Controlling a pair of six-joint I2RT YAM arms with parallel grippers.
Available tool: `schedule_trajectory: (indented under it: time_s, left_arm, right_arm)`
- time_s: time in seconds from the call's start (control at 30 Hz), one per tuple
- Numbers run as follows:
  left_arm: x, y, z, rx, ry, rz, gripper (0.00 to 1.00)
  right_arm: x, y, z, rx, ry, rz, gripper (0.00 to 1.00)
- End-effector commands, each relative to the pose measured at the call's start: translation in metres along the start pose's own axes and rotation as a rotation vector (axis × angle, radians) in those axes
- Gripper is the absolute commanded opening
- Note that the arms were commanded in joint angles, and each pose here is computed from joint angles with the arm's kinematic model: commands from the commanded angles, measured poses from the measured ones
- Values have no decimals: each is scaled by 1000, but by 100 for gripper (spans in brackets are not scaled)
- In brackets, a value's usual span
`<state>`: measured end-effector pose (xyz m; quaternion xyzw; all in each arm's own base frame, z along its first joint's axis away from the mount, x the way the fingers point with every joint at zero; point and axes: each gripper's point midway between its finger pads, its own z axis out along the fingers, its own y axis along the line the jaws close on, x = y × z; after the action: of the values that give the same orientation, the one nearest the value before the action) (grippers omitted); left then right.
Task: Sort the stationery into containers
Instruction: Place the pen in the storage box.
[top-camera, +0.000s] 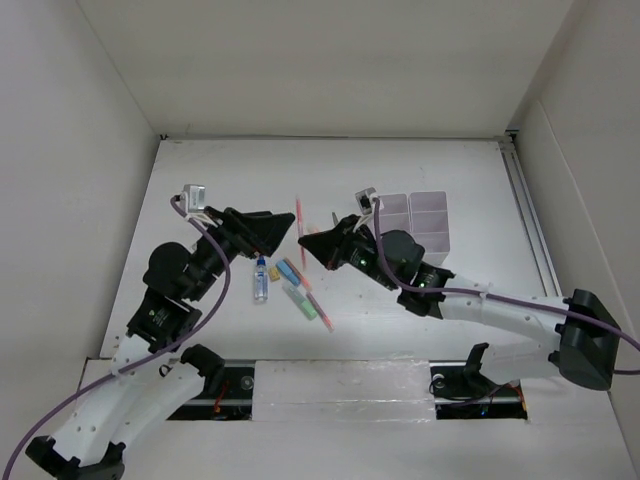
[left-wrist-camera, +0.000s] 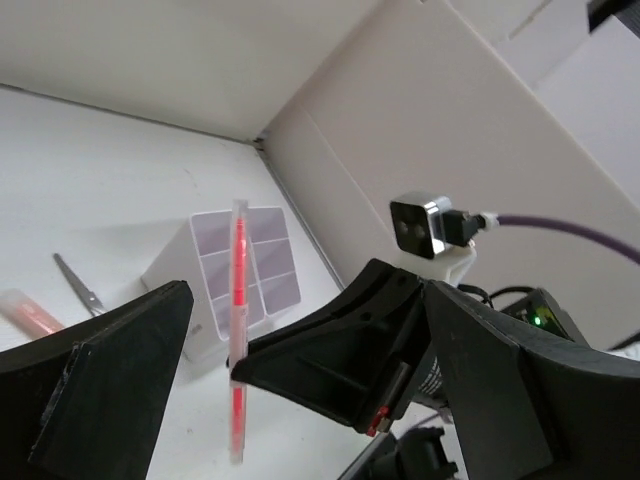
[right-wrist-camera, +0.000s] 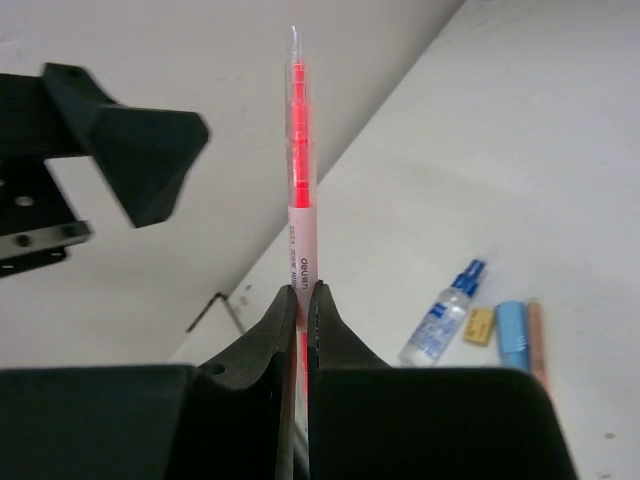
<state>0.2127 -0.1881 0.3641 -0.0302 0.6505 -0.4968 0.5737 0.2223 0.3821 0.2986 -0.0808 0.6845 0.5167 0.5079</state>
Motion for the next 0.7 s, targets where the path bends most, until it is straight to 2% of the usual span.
schedule_trajectory:
  time_s: [0.0, 0.2, 0.43, 0.5, 0.67]
  left_arm:
    - [-31, 1, -6, -99, -92, 1, 100]
    - [-13, 26, -11, -203, -10, 48, 100]
    - [13, 49, -12, -287, 135, 122, 100]
    - [17, 50, -13, -276, 161, 152, 100]
    - [27, 52, -22, -256, 216, 216, 100]
  right_arm:
    - [-33, -15, 0, 88, -144, -101, 0]
    - [-77, -73, -12, 222, -278, -179, 0]
    - [-134, -137, -36, 360, -412, -399, 0]
    - [-141, -152, -39, 379, -414, -459, 0]
    - [-153, -172, -39, 295, -408, -610, 0]
